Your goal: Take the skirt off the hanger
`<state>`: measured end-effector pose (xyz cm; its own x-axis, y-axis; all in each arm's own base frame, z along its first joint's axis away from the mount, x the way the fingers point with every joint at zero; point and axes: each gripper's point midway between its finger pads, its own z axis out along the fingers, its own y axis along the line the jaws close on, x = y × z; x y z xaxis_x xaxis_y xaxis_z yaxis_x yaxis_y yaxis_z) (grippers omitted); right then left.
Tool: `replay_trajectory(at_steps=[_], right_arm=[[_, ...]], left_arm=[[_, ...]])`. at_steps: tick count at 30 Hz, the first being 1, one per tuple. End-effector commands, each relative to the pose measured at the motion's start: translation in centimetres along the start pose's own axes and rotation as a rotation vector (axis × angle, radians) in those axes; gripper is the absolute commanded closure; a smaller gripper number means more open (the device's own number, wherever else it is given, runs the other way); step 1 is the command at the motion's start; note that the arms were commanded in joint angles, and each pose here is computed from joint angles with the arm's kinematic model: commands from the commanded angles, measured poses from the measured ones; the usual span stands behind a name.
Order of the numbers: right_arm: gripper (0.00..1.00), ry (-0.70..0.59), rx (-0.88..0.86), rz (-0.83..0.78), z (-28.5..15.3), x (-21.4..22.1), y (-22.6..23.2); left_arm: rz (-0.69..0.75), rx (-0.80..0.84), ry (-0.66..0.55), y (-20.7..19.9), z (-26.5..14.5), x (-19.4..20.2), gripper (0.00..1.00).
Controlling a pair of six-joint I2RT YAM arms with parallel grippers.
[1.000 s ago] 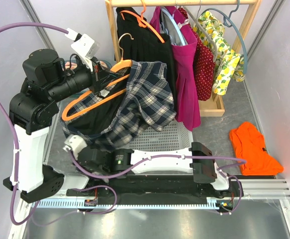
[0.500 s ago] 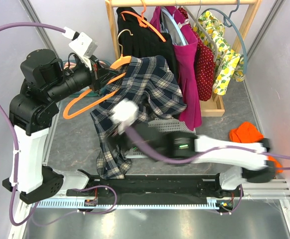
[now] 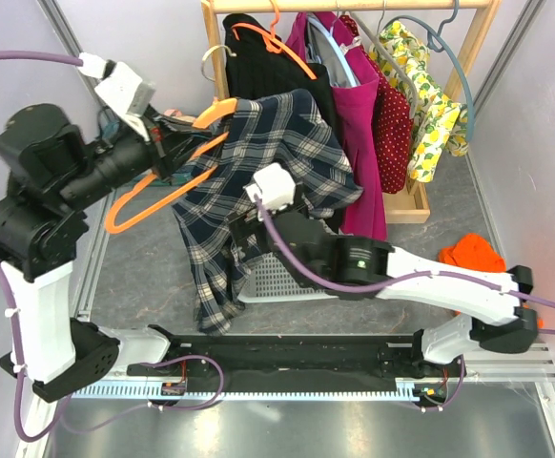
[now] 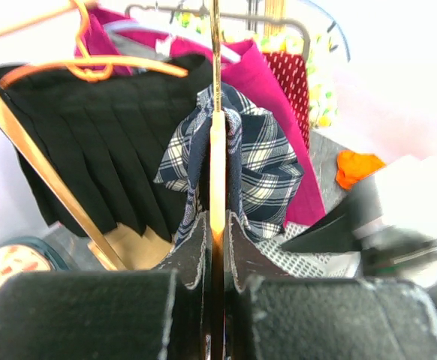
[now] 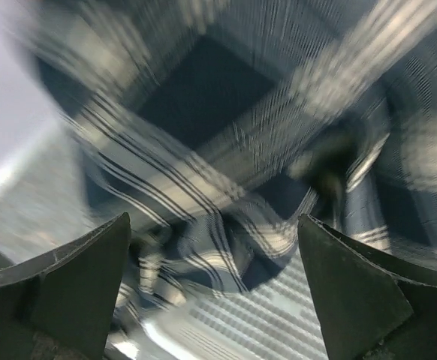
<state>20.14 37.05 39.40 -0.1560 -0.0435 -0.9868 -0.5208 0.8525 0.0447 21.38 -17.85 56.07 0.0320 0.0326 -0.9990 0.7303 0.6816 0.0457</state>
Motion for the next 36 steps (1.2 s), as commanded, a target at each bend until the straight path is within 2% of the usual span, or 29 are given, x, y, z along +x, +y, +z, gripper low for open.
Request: replay_trajectory(at_steps=[1, 6, 13, 15, 16, 17, 18, 19, 20, 23, 24, 29, 34, 36], right_arm=[[0.02, 0.001, -0.001, 0.031, 0.7, -0.3, -1.2], [0.02, -0.027, -0.013, 0.058, 2.4, -1.0, -1.3], [0.02, -0.140, -0.059, 0.129, 5.2, -3.3, -0.1], [0.18, -0.159, -0.079, 0.146, 5.9, -3.8, 0.5], [0.31, -0.187, -0.086, 0.166, 6.0, -4.6, 0.6], [0.58, -0.202, -0.086, 0.179, 6.1, -5.1, 0.6], [0.79, -0.223, -0.083, 0.193, 5.8, -5.9, 0.5], [0.92, -0.233, -0.045, 0.203, 5.7, -6.3, -0.3], [1.00, -0.251, -0.021, 0.201, 5.3, -7.1, -1.0], [1.00, -0.309, 0.112, 0.196, 2.8, -9.3, -5.0], [1.00, -0.362, 0.144, 0.223, 0.9, -11.2, -6.8], [1.00, -0.460, 0.368, 0.191, -5.4, -15.1, -14.2], [1.00, -0.503, 0.472, 0.184, -10.3, -17.4, -18.6], [1.00, -0.519, 0.473, 0.205, -11.5, -17.8, -19.4]], left_arm=[[0.143, -0.009, -0.383, -1.8, -6.5, -10.8, 0.98], [0.112, 0.049, -0.413, -3.2, -7.9, -11.4, 0.98], [0.065, 0.122, -0.407, -4.8, -8.7, -11.0, 0.98], [0.058, 0.128, -0.403, -5.0, -8.8, -10.9, 0.98], [0.058, 0.135, -0.401, -5.1, -8.8, -10.8, 0.98], [0.056, 0.135, -0.397, -5.1, -8.9, -10.7, 0.98], [0.054, 0.138, -0.391, -5.1, -8.7, -10.5, 0.98], [0.056, 0.138, -0.389, -5.1, -8.7, -10.4, 0.98], [0.064, 0.133, -0.386, -5.0, -8.7, -10.3, 0.98], [0.084, 0.112, -0.378, -4.6, -8.6, -10.0, 0.98], [0.090, 0.102, -0.375, -4.4, -8.5, -9.9, 0.98], [0.126, 0.071, -0.354, -3.8, -8.3, -9.0, 0.98], [0.136, 0.040, -0.262, -2.8, -7.0, -5.8, 0.98], [0.147, 0.040, -0.180, -2.4, -6.0, -2.9, 0.98]])
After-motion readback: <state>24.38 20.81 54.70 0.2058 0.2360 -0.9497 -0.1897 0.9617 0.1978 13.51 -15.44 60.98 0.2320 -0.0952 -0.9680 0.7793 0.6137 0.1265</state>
